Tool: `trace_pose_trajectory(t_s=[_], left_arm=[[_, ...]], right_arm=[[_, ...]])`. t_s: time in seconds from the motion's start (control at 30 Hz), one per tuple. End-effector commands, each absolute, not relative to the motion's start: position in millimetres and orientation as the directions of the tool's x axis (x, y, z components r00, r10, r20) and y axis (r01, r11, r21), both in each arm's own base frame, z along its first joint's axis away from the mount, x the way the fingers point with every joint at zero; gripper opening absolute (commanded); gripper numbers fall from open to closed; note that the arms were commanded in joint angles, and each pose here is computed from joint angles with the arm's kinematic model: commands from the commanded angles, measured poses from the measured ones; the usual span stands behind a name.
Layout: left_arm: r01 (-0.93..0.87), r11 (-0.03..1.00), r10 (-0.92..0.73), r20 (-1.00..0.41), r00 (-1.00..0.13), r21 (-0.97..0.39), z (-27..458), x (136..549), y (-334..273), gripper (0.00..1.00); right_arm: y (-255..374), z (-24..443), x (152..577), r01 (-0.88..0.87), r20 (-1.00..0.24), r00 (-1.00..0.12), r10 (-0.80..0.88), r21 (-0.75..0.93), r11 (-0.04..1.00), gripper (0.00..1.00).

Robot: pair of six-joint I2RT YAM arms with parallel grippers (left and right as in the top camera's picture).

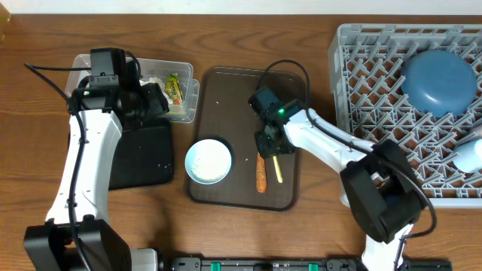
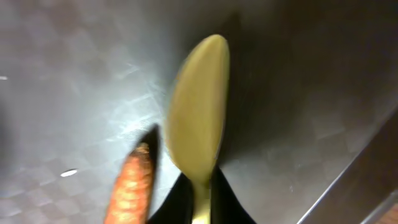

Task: Sort waste into correct bins and load items into the dishwasher rack
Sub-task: 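Carry the yellow spoon right and place it in the rack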

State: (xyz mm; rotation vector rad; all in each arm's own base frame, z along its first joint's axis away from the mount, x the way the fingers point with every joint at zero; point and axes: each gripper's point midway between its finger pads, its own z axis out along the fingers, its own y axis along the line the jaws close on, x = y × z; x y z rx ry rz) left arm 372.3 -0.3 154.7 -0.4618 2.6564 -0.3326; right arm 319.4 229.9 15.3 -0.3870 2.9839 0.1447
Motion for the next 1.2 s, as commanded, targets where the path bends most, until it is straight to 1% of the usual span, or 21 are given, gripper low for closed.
trace_pose_trajectory(t_s=[0.0, 0.2, 0.37, 0.43, 0.6, 0.7, 0.8, 0.93, 1.17], left_arm=[[-0.279, 0.917, -0.372, -0.360, -0.855, -0.286, 151.3, 370.3, 3.2, 0.60], [-0.279, 0.917, -0.372, -0.360, -0.855, -0.286, 151.3, 370.3, 3.2, 0.60], [-0.278, 0.917, -0.372, -0.363, -0.854, -0.287, 151.7, 371.0, 3.2, 0.60], [-0.278, 0.917, -0.372, -0.363, -0.854, -0.287, 151.7, 371.0, 3.2, 0.60], [-0.277, 0.917, -0.372, -0.364, -0.854, -0.287, 151.7, 371.2, 3.2, 0.60], [-0.277, 0.917, -0.372, -0.364, -0.854, -0.287, 151.7, 371.2, 3.2, 0.60], [-0.277, 0.917, -0.372, -0.364, -0.854, -0.287, 151.7, 371.2, 3.2, 0.60], [-0.277, 0.917, -0.372, -0.364, -0.854, -0.287, 151.8, 371.3, 3.2, 0.60], [-0.274, 0.917, -0.372, -0.375, -0.849, -0.289, 153.1, 374.0, 3.5, 0.60]], right_arm=[[224.4, 55.2, 340.8, -0.278, -0.261, -0.935, -0.242, 0.110, 0.954, 0.01], [207.8, 92.5, 359.6, -0.290, -0.365, -0.902, -0.229, 0.119, 0.950, 0.01], [185.1, 114.8, 366.7, -0.290, -0.405, -0.887, -0.222, 0.115, 0.950, 0.01], [173.1, 126.8, 372.7, -0.265, -0.434, -0.881, -0.191, 0.118, 0.957, 0.01], [120.7, 167.9, 389.3, -0.171, -0.528, -0.845, -0.083, 0.119, 0.978, 0.01], [86.0, 180.2, 393.7, -0.124, -0.552, -0.832, -0.047, 0.104, 0.987, 0.01], [56.5, 176.7, 391.1, -0.078, -0.526, -0.851, -0.011, 0.105, 0.991, 0.01], [24.6, 163.0, 380.6, -0.029, -0.457, -0.889, 0.017, 0.094, 0.995, 0.01], [15.8, 139.3, 367.6, -0.053, -0.357, -0.934, -0.017, 0.091, 0.994, 0.01]])
